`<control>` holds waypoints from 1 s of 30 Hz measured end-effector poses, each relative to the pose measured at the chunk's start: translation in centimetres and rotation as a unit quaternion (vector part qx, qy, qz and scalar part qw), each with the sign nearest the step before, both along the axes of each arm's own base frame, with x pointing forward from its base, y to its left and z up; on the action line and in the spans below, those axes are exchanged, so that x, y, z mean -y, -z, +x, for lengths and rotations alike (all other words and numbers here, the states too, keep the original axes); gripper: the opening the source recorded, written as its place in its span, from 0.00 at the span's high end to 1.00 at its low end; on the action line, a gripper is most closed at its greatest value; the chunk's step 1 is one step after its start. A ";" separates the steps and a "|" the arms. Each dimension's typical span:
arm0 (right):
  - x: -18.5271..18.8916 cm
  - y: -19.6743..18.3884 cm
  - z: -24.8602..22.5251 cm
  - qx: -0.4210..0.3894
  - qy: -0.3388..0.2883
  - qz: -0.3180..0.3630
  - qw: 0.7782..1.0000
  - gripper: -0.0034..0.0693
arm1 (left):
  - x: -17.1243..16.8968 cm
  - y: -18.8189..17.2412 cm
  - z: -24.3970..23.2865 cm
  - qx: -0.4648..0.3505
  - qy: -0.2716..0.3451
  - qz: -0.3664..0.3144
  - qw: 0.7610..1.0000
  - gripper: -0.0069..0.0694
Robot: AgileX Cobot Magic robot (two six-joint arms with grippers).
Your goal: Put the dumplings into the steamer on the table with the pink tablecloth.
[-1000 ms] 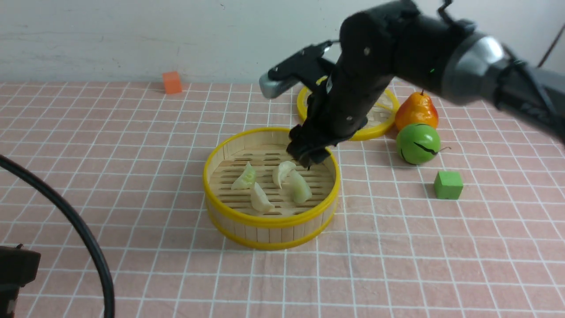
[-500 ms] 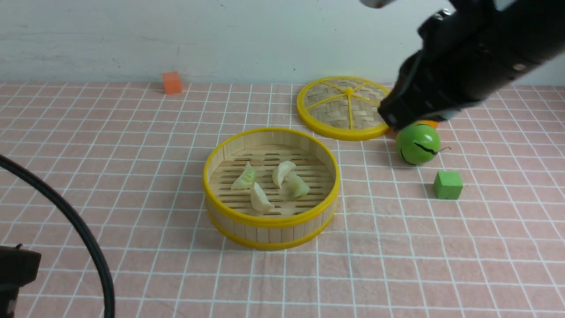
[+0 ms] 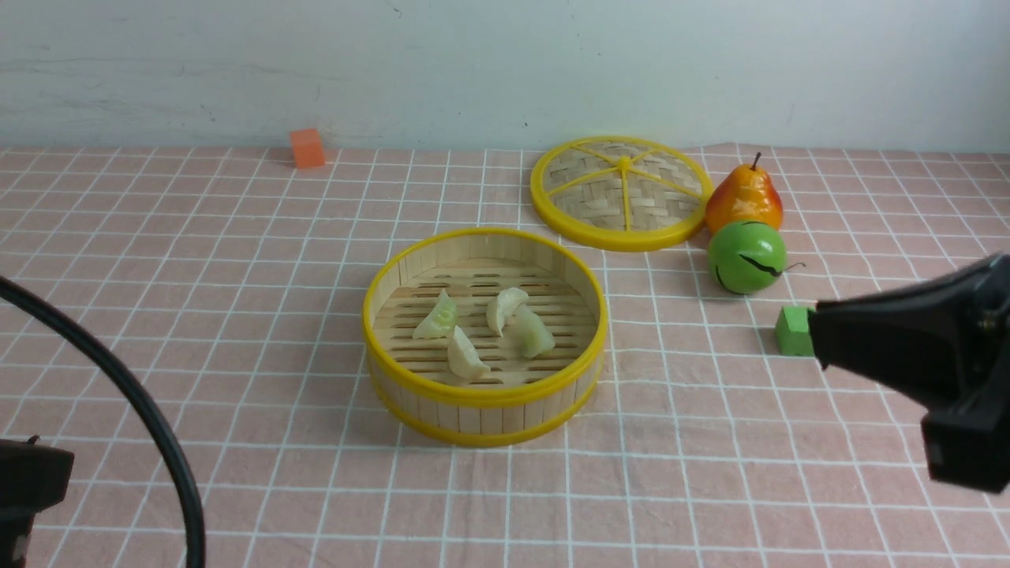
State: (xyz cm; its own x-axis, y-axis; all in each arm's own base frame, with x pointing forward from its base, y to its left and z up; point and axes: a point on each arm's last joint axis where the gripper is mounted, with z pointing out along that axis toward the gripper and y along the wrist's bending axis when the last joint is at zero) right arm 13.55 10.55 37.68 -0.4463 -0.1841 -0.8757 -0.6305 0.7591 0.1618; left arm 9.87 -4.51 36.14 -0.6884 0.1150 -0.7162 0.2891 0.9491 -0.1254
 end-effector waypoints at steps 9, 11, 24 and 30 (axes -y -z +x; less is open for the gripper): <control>1.8 0.1 -2.4 0.043 0.004 -0.006 0.999 0.98 | 0.0 0.0 0.0 0.000 0.000 0.000 1.000 0.82; 2.5 0.6 -3.2 0.059 0.008 -0.008 0.998 0.98 | 0.0 0.0 0.0 0.000 0.000 0.000 1.000 0.82; 7.6 12.7 -6.0 0.230 0.178 0.081 0.953 0.98 | 0.0 0.0 0.0 0.000 0.000 0.000 1.000 0.81; 9.8 17.6 -7.1 0.198 0.317 0.076 0.925 0.98 | 0.0 0.0 0.0 0.000 0.000 0.000 1.000 0.81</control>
State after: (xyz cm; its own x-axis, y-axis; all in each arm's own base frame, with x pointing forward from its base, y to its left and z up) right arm 6.48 0.71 20.08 -0.0615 0.1433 -0.9878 -0.1004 0.9837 0.1490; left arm 9.87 -4.51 36.14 -0.6884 0.1150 -0.7162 0.2891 0.9491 -0.1254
